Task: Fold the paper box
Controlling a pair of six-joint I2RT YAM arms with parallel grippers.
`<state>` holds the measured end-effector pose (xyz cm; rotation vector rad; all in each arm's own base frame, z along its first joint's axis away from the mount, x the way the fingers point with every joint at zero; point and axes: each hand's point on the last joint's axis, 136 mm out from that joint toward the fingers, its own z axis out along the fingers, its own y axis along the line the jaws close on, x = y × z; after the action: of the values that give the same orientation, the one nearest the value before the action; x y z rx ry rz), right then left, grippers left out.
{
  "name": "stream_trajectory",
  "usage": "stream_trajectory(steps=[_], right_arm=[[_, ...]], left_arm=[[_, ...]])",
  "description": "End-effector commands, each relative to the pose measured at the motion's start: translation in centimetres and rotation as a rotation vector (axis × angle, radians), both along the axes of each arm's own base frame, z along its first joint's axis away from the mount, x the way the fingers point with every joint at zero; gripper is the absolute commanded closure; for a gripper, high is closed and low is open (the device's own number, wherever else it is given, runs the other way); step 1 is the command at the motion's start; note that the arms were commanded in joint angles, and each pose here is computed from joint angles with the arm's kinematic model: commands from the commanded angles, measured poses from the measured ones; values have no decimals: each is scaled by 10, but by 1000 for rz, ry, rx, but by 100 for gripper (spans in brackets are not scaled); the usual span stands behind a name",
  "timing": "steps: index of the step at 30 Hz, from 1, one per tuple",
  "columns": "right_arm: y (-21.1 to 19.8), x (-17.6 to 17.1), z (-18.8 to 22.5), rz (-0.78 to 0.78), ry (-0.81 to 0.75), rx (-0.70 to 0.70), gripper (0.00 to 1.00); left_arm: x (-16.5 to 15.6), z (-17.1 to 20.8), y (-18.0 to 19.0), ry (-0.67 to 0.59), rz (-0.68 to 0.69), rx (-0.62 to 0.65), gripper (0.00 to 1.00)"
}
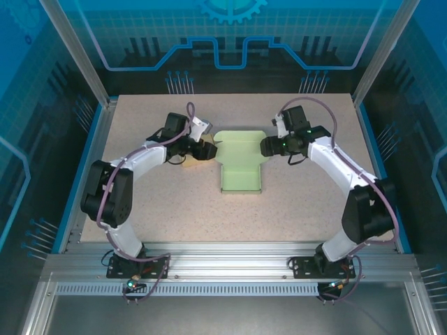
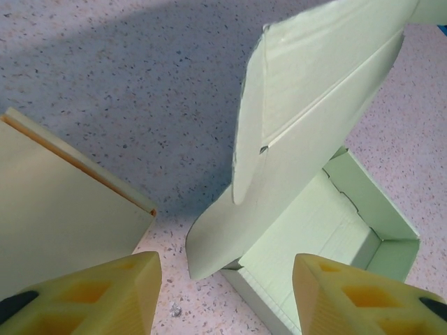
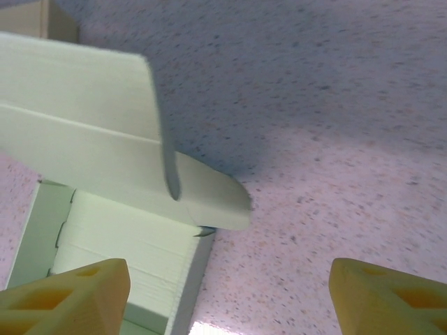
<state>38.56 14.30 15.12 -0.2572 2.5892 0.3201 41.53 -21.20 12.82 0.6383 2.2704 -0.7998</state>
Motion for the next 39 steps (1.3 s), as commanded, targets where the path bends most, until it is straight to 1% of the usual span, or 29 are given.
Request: stream_trajectory(steps=[1,8,14,16,17,19,22,26,30,35,39], right_arm=[[18,13,3,124,-29,36,25],[24,28,-10,177,-3,47,30],[25,36,-16,187,13,58,34],[24,37,-19,186,23,60,34],[23,38,-21,185,26,59,34],[22,40,-21,183,25,56,34],[19,41,-22,186,24,59,34],[19,39,-19,210,18,80,34],[18,39,-18,220,15,91,34],[23,40,-20,233,27,120,40],[25,39,-23,237,41,137,45]], left_arm=[[-4,4,-13,0,-77,-11,48],[1,-2,-22,9,-103,-1,55],[6,-5,-23,8,-104,21,56],[8,-5,-21,3,-100,28,55],[9,-5,-20,-3,-93,35,52],[11,-4,-17,-13,-77,51,45],[14,-2,-12,-18,-58,58,40],[19,1,-5,-19,-42,42,39],[23,-1,-5,-31,-71,61,38],[27,-1,-12,-20,-108,48,39],[27,-2,-17,-7,-127,44,42]])
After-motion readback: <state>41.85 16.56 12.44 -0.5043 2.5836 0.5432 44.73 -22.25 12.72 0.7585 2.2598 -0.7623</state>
